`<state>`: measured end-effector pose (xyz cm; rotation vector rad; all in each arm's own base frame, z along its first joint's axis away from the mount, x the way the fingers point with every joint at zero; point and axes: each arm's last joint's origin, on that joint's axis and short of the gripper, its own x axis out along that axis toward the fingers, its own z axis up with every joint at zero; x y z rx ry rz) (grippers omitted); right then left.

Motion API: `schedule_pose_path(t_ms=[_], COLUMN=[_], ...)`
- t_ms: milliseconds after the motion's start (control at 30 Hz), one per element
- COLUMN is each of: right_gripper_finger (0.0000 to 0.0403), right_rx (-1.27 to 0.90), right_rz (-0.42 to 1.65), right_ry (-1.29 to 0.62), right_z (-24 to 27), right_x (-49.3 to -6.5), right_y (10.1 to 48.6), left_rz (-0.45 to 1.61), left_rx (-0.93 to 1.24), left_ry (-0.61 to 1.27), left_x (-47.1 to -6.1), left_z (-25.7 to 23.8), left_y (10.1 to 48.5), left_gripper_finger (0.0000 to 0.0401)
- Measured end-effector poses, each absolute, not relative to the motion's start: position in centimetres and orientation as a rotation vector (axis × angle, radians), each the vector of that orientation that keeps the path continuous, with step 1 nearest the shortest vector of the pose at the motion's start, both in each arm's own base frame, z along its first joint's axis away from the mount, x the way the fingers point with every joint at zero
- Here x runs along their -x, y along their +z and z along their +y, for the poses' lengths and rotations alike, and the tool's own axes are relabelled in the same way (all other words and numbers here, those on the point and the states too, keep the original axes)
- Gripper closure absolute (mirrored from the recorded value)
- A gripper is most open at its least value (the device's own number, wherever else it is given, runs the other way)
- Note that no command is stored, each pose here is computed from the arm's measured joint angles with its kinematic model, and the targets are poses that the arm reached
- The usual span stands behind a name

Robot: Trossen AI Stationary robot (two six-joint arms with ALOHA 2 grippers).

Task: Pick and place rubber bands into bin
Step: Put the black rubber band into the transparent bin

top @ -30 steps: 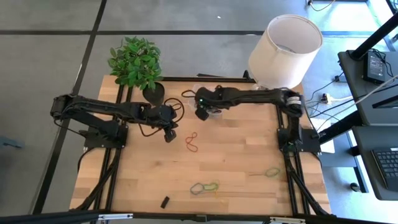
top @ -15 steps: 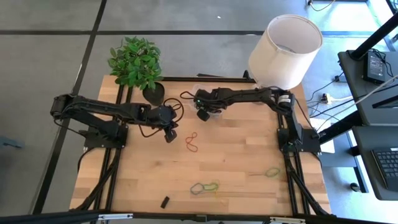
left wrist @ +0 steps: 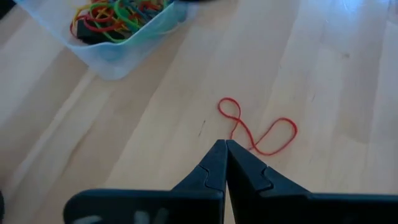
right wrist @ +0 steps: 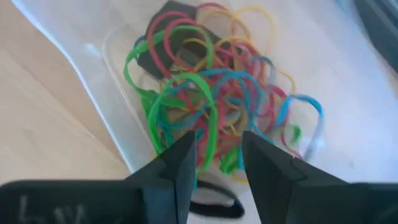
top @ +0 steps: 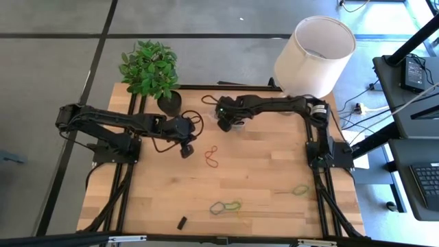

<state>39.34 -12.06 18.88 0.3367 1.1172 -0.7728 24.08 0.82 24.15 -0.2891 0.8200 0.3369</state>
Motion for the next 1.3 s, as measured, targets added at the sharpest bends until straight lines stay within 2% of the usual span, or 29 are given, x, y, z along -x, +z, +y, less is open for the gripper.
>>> schedule_pose_path(t_ms=[200, 367, 467, 600, 667, 800, 1000, 1167, 1300], right_gripper_finger=[0.0271, 0.0288, 0.0319, 0.0385, 0.0395, 0.0393, 0.0397, 0.04, 0.04], right_rx=[-0.515, -0.583, -0.591, -0.567, -0.553, -0.536, -0.505, -0.473, -0.462], right_rz=[1.044, 1.01, 1.019, 1.079, 1.134, 1.21, 1.353, 1.44, 1.437], right_ry=[-0.841, -0.857, -0.83, -0.754, -0.696, -0.605, -0.577, -0.533, -0.475], right_z=[-11.6, -9.9, -7.6, -3.9, -1.9, 1.8, 6.2, 9.2, 11.2], right_x=[-38.4, -37.9, -37.7, -37.4, -37.2, -36.7, -34.5, -31.6, -28.4], right_y=[21.1, 22.9, 23.7, 24.3, 24.2, 23.4, 20.1, 17.6, 17.3], left_rz=[0.849, 0.866, 0.881, 0.888, 0.888, 0.887, 0.94, 0.975, 0.98], left_rx=[0.173, 0.067, -0.016, -0.134, -0.166, -0.148, -0.104, 0.009, 0.129], left_ry=[0.224, 0.162, 0.133, 0.077, 0.062, 0.053, 0.022, 0.105, 0.153], left_x=[-24.1, -24.1, -24.0, -24.0, -24.0, -24.0, -24.0, -24.7, -26.0], left_z=[0.7, 0.7, 0.7, 0.7, 0.7, 0.2, -2.5, -5.9, -9.5], left_y=[24.1, 24.1, 24.0, 24.0, 24.0, 24.0, 24.7, 25.6, 26.1], left_gripper_finger=[0.0399, 0.0399, 0.0399, 0.0399, 0.0399, 0.0399, 0.0399, 0.0399, 0.0399])
